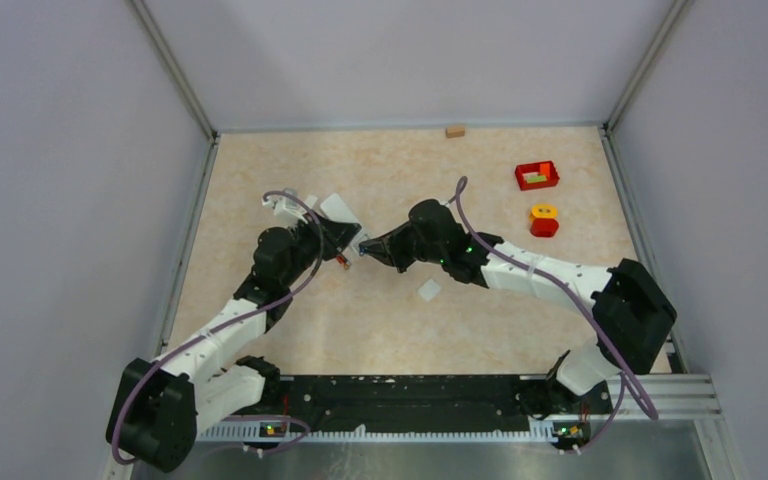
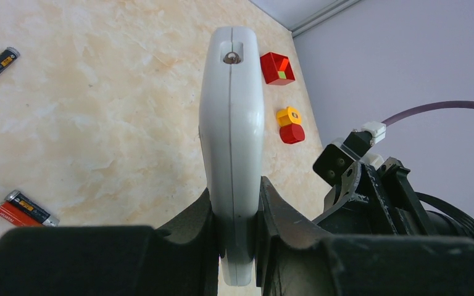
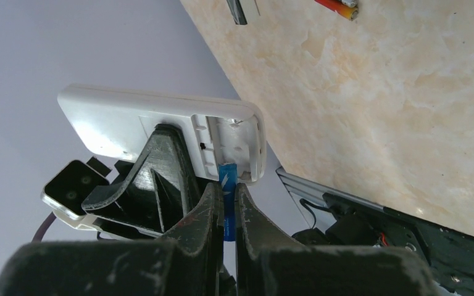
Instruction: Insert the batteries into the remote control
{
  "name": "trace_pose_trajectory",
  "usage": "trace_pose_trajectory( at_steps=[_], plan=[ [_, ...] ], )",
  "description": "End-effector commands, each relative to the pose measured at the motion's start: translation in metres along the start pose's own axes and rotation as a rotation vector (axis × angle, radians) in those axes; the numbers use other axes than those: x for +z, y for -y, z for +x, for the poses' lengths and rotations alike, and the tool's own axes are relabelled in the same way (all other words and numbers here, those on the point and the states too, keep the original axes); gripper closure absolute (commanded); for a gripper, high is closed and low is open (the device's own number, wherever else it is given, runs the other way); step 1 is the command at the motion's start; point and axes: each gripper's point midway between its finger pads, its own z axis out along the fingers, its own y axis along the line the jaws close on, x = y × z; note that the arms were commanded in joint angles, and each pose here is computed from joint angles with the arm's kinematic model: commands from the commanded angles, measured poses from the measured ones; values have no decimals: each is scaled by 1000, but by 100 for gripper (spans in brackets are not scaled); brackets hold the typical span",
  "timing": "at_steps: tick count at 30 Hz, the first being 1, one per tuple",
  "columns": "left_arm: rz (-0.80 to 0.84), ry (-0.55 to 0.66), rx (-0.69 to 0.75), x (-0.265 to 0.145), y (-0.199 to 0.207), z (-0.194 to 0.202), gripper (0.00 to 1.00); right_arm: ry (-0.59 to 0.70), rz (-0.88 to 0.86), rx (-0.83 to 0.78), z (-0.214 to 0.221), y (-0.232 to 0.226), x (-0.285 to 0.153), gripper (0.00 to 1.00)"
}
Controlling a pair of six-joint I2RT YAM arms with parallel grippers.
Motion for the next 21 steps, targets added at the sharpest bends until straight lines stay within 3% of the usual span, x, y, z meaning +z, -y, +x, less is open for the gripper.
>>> trace_pose_trajectory(
  at_steps=[1,21],
  plan=[
    [54,29,27,-3,15,-9,100,-7,-63,6,7,-22,-2,100],
    [54,11,10,-3,15,-5,100,104,63,8,-14,3,15,100]
  ],
)
